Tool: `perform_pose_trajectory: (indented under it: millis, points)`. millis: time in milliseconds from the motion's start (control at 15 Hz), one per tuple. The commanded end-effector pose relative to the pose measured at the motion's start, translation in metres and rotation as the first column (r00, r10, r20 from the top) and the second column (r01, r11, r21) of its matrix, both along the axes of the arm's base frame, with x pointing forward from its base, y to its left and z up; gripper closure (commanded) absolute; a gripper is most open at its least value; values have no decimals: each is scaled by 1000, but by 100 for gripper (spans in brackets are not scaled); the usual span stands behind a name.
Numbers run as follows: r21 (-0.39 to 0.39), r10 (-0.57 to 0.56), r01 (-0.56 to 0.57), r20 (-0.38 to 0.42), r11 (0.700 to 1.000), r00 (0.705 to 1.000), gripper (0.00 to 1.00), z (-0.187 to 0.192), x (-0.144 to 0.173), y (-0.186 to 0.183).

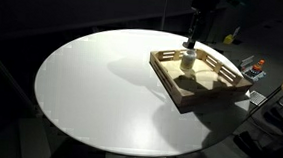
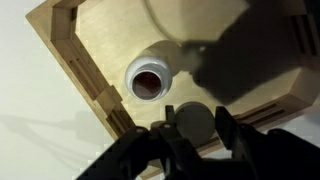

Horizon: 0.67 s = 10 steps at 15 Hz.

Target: Remove the lid from the white bottle

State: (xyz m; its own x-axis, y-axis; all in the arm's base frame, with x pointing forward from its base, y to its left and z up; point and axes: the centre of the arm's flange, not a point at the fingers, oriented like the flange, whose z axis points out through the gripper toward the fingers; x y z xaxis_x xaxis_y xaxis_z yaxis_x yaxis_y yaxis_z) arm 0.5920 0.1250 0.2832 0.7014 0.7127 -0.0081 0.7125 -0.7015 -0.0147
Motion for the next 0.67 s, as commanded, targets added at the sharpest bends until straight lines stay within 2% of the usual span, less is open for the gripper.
perform_pose_trajectory:
  millis: [0,333,600]
  points:
    - [33,-11,13,-59,999,998,77,3,-17,10]
    - [47,-34,40,-129,998,991,77,-18,-39,12]
    - [31,-46,50,-113,998,992,77,-37,-55,12]
